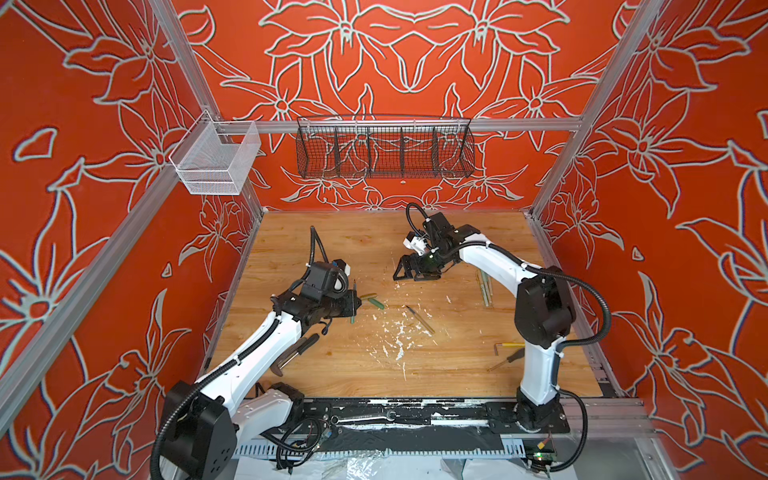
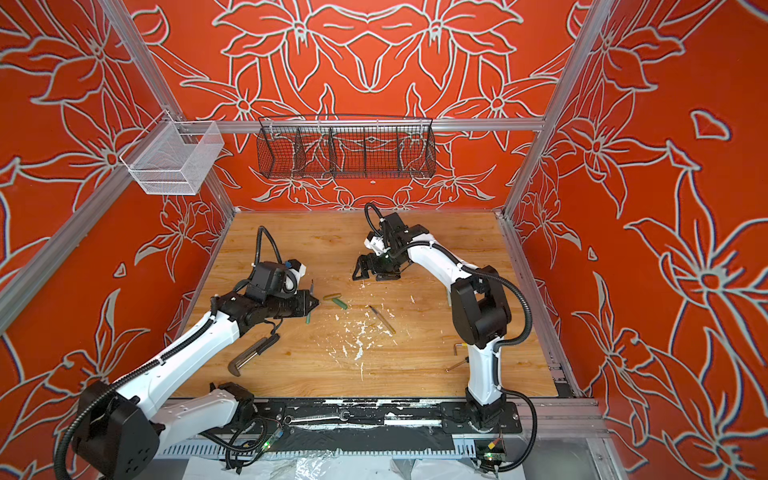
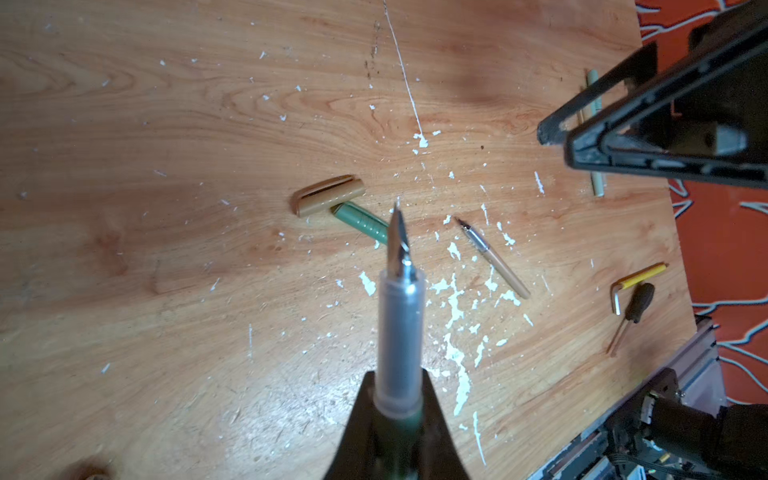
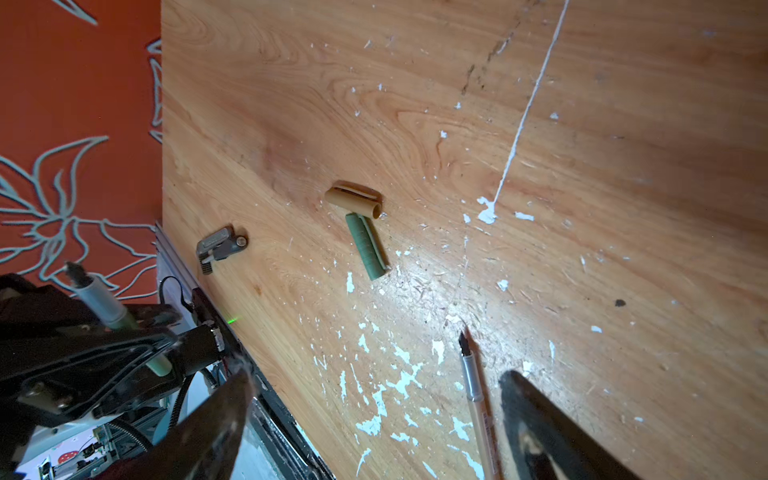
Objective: Insert the pens into the pen caps
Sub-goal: 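Move the right gripper down to the green cap and grasp it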
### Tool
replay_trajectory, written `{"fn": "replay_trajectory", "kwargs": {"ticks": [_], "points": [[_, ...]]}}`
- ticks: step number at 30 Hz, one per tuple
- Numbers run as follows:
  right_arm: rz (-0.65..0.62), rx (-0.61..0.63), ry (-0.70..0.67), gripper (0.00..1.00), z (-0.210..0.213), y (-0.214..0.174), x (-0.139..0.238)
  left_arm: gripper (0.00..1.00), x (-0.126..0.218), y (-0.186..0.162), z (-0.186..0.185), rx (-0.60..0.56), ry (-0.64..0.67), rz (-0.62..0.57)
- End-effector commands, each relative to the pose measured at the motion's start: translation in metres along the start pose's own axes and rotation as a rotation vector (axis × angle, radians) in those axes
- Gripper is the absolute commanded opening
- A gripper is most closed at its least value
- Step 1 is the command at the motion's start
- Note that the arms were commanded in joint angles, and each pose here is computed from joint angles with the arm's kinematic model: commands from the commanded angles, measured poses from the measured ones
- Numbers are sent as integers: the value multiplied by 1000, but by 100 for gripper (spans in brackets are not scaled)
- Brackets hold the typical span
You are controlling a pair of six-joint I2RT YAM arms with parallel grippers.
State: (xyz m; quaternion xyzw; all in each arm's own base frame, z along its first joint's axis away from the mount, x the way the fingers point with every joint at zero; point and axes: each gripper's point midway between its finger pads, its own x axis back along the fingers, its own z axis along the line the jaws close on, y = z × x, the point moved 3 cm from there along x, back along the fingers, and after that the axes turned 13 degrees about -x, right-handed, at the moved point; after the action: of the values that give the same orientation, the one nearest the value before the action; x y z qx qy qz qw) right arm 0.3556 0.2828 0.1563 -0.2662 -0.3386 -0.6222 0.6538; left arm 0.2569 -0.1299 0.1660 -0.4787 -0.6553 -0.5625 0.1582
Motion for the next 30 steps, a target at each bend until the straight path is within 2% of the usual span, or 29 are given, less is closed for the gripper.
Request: {"fn": "replay_trajectory", "kwargs": {"ticks": [1, 3, 6, 9, 15, 20, 24, 30], "points": [[41, 45, -33, 92, 4, -4, -13, 0, 6, -19, 3, -71, -23, 16], [80, 35, -55, 87, 2, -5, -24, 0, 8, -27, 9, -59, -11, 11], [118, 52, -97, 79, 2, -6, -40, 0, 22, -18, 4, -113, -22, -75], [144, 77, -121, 76, 5, -6, -57, 0, 30, -18, 10, -111, 26, -76], [195, 118, -174, 76, 9, -9, -85, 0, 38, -20, -4, -113, -57, -37], [227, 172, -227, 73, 14, -15, -107, 0, 44, -20, -5, -113, -55, -52], [262, 210, -312, 70, 11, -23, -119, 0, 49, -20, -4, -121, -43, -67], [251, 278, -440, 62, 4, -23, -130, 0, 58, -18, -6, -119, -34, -84]]}}
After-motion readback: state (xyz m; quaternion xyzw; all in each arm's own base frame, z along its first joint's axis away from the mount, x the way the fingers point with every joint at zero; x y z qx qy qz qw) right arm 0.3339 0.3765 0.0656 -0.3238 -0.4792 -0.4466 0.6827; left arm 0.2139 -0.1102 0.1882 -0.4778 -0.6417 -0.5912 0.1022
